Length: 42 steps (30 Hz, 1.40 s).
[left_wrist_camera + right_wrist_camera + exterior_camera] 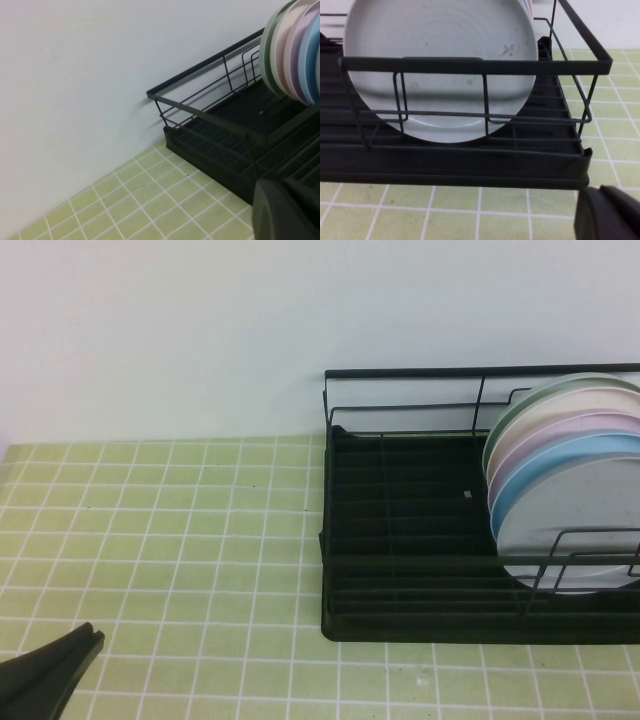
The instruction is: Place plate on rack
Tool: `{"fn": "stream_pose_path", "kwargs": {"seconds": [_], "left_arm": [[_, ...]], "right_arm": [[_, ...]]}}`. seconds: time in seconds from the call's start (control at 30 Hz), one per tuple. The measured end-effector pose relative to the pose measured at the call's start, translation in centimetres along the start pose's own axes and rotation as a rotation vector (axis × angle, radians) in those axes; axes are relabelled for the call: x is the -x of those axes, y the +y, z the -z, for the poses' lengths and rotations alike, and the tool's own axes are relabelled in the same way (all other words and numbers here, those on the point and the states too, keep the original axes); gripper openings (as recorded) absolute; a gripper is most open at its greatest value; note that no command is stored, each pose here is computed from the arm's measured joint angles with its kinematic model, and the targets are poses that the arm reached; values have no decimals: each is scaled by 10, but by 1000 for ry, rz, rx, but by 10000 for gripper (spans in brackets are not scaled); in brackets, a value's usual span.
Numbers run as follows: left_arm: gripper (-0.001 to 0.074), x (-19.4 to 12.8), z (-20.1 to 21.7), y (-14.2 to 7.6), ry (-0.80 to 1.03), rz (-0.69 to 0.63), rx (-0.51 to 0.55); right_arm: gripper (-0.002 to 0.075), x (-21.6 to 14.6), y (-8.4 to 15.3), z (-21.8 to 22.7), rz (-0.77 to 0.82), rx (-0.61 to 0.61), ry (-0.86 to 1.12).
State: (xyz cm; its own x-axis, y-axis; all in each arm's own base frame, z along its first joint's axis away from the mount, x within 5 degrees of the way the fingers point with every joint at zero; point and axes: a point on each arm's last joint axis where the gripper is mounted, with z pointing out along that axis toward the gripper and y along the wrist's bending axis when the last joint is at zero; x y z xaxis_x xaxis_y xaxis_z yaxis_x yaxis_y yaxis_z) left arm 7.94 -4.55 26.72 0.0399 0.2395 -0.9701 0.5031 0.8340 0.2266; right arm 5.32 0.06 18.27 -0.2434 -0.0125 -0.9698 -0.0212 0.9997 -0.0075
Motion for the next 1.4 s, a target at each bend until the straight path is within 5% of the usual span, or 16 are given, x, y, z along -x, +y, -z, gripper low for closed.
{"fn": "stream_pose_path", "kwargs": {"seconds": [0.77,1.13,1.4], "left_arm": [[0,-3,1,-6,-8,18,-59],[0,-16,14,14,52,184,238],[0,-46,34,7,62,154,367]], "right_arm": [[-1,0,0,0,-13,5,0],[-1,0,0,0,-13,5,1],[-1,0,0,0,-13,5,1]]}}
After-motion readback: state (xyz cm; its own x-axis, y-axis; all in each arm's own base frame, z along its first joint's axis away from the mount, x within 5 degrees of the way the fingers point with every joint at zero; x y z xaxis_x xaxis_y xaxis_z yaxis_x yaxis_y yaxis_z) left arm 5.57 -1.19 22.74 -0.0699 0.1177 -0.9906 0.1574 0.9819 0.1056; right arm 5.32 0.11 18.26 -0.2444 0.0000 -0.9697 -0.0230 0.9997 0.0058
